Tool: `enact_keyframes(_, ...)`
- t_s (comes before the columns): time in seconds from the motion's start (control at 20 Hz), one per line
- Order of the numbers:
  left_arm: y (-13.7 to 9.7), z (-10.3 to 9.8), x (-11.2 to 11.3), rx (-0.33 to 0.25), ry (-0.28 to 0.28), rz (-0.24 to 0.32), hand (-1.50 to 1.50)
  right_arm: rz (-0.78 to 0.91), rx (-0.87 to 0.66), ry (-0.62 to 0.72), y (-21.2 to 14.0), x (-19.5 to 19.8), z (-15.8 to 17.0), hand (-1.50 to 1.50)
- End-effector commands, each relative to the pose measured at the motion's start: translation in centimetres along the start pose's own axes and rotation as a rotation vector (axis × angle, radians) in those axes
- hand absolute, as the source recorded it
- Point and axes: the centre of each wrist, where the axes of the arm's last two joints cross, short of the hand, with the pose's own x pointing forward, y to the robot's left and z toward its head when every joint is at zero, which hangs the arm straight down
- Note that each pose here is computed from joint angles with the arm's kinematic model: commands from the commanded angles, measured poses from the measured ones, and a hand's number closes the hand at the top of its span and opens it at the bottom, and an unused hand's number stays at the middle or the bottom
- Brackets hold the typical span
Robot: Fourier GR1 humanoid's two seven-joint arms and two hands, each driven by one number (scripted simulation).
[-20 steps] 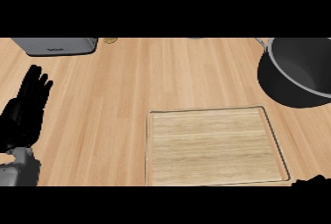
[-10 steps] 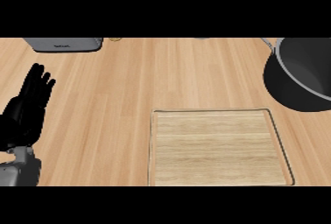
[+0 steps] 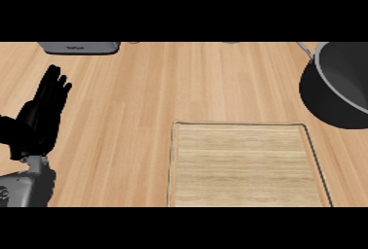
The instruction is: Pick the squash from the tray and place it in the pot
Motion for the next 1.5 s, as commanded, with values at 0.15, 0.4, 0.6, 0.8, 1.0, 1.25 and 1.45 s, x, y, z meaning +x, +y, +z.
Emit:
enact_keyframes(0.15, -0.7, 0.0, 1.4, -0.010, -0.004, -0.003, 0.00, -0.017, -0.039, 0.055, -0.3, -3.8, -5.0, 1.50)
enact_keyframes(0.4, -0.9, -1.4, 1.6, -0.025, -0.009, 0.018, 0.00, 0.235, -0.116, 0.025, 0.8, -4.8, -6.4, 1.50)
enact_keyframes(0.6, -0.1, -0.6, 0.0, -0.032, -0.010, 0.022, 0.00, 0.386, -0.148, 0.068, 3.3, -7.9, -6.6, 1.50)
enact_keyframes(0.8, -2.4, -0.7, 1.3, -0.033, -0.016, 0.001, 0.00, 0.404, -0.117, 0.087, 4.9, -10.3, -9.1, 1.50)
enact_keyframes(1.0, -2.0, -0.4, 1.3, -0.028, -0.023, 0.014, 0.00, 0.406, -0.077, 0.126, 7.2, -12.4, -9.8, 1.50)
enact_keyframes(1.25, -1.0, -1.4, 1.4, -0.051, -0.034, 0.013, 0.00, 0.233, 0.007, 0.304, 7.7, -14.0, -8.8, -1.50)
enact_keyframes(1.45, -1.1, -1.3, 2.1, -0.064, -0.034, -0.003, 0.00, 0.100, 0.094, 0.243, 5.8, -13.7, -9.7, -1.50)
